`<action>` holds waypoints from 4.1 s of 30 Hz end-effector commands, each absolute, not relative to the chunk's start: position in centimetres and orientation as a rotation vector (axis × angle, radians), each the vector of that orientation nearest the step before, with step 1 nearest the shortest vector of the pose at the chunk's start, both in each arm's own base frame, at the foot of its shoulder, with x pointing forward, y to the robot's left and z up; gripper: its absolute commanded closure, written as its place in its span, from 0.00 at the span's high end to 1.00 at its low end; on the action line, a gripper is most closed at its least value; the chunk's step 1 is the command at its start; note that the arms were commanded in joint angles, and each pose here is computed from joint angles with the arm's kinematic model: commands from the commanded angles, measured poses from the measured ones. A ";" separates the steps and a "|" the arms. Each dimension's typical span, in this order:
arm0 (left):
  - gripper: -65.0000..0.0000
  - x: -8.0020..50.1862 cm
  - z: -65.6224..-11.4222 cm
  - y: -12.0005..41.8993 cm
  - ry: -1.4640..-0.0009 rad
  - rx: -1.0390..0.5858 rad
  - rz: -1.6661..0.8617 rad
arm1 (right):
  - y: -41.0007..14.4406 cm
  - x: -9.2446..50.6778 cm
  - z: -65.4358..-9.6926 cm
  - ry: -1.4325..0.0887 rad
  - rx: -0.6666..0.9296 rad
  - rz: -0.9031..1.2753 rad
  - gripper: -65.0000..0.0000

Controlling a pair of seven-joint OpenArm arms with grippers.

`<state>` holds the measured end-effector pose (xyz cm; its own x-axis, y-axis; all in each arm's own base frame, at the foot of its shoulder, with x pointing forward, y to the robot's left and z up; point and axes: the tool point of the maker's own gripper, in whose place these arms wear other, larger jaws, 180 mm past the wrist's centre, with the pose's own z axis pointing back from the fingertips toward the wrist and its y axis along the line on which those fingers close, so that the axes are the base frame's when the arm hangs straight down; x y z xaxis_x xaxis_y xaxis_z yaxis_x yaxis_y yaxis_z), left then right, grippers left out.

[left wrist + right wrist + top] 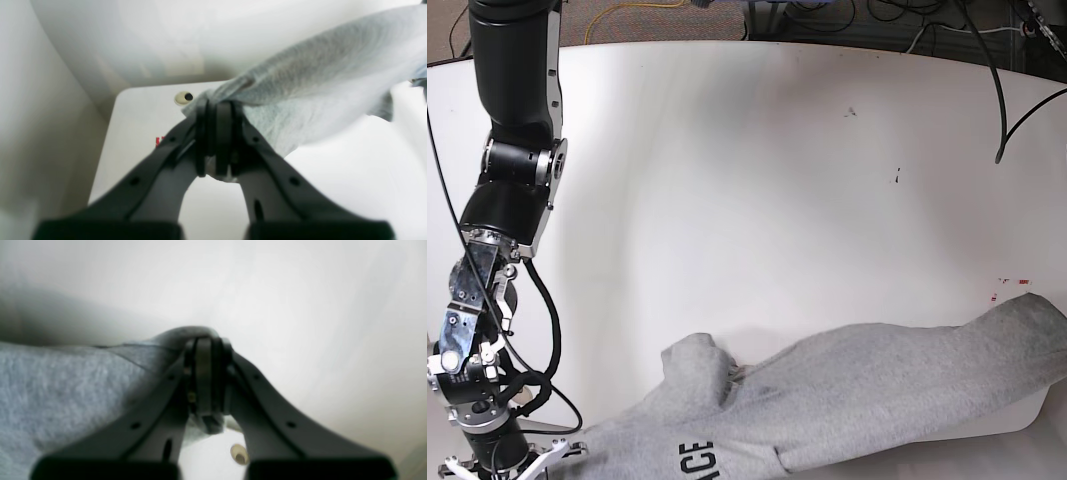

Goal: Layout the t-shirt on the table in an organized manner, then fold the t-shirt properly
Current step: 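Lift the shirt with both grippers and stretch it between them, then lay the stretched shirt flat on the table and open both grippers, then grasp the shirt's hem corners with the right and left grippers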

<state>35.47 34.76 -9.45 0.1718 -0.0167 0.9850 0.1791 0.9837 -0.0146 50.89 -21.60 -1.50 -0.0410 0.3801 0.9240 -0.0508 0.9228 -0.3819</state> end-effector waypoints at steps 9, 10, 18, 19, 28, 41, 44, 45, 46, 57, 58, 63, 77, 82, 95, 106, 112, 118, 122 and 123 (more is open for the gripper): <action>0.00 34.0 -13.3 34.5 -1.312 -0.167 -0.111 | -25.2 48.5 -6.6 -1.518 -0.266 0.248 0.00; 0.00 33.8 -14.1 34.4 -1.294 -0.175 -0.103 | -25.3 48.1 -7.8 -1.499 -0.255 0.245 0.00; 0.00 30.2 -21.2 34.1 -1.100 -0.190 -0.060 | -27.6 43.0 -17.2 -1.335 -0.198 0.165 0.00; 0.00 29.9 -21.7 34.1 -1.086 -0.189 -0.056 | -27.7 42.5 -18.0 -1.319 -0.192 0.160 0.00; 0.00 24.7 -28.3 33.3 -0.883 -0.149 -0.163 | -28.8 35.6 -26.9 -1.130 -0.094 0.083 0.00; 0.00 18.0 -33.8 35.2 -0.655 0.000 -0.229 | -29.2 28.2 -33.4 -0.938 -0.031 0.029 0.00; 0.00 17.0 -34.5 36.1 -0.608 0.049 -0.231 | -28.7 27.0 -34.6 -0.907 -0.018 0.017 0.00; 0.00 16.6 -34.9 36.3 -0.593 0.060 -0.227 | -28.6 26.7 -35.0 -0.897 -0.016 0.012 0.00; 0.00 16.3 -35.2 36.4 -0.577 0.074 -0.227 | -28.5 26.4 -35.2 -0.890 -0.014 0.007 0.00; 0.19 14.0 -36.8 37.9 -0.462 0.194 -0.238 | -28.8 23.2 -37.4 -0.825 -0.011 -0.060 0.07; 0.22 14.0 -36.8 38.0 -0.460 0.196 -0.239 | -28.8 23.2 -37.4 -0.825 -0.011 -0.062 0.10; 0.49 14.0 -36.8 38.0 -0.457 0.199 -0.241 | -28.8 22.7 -37.6 -0.813 -0.012 -0.067 0.39; 0.59 15.1 -35.5 38.7 -0.505 0.226 -0.223 | -27.4 23.5 -36.2 -0.867 0.011 -0.060 0.64; 0.59 17.7 -33.8 38.7 -0.584 0.250 -0.228 | -26.9 24.7 -34.6 -0.919 0.011 -0.039 0.64; 0.59 23.0 -33.9 37.4 -0.675 0.186 -0.215 | -28.6 34.2 -32.6 -1.045 0.073 -0.136 0.64; 0.59 25.3 -34.2 37.6 -0.709 0.150 -0.173 | -28.7 42.1 -35.0 -0.983 0.259 -0.223 0.64; 0.59 25.6 -33.9 37.6 -0.718 0.153 -0.172 | -28.2 44.2 -36.4 -0.953 0.344 -0.261 0.64; 0.59 25.6 -33.8 37.6 -0.720 0.153 -0.173 | -25.5 45.4 -37.7 -0.910 0.385 -0.199 0.64; 0.59 25.6 -33.9 37.6 -0.719 0.152 -0.172 | -24.2 45.6 -38.1 -0.912 0.387 -0.159 0.64; 0.59 25.6 -33.9 37.6 -0.719 0.152 -0.172 | -23.8 45.6 -38.1 -0.910 0.388 -0.147 0.64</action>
<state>24.79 36.96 -35.44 0.7682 -0.1847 0.6130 0.1019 0.9806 0.1677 43.68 -23.38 -40.78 0.6695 -0.2904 0.6837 -0.0071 0.9179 0.3968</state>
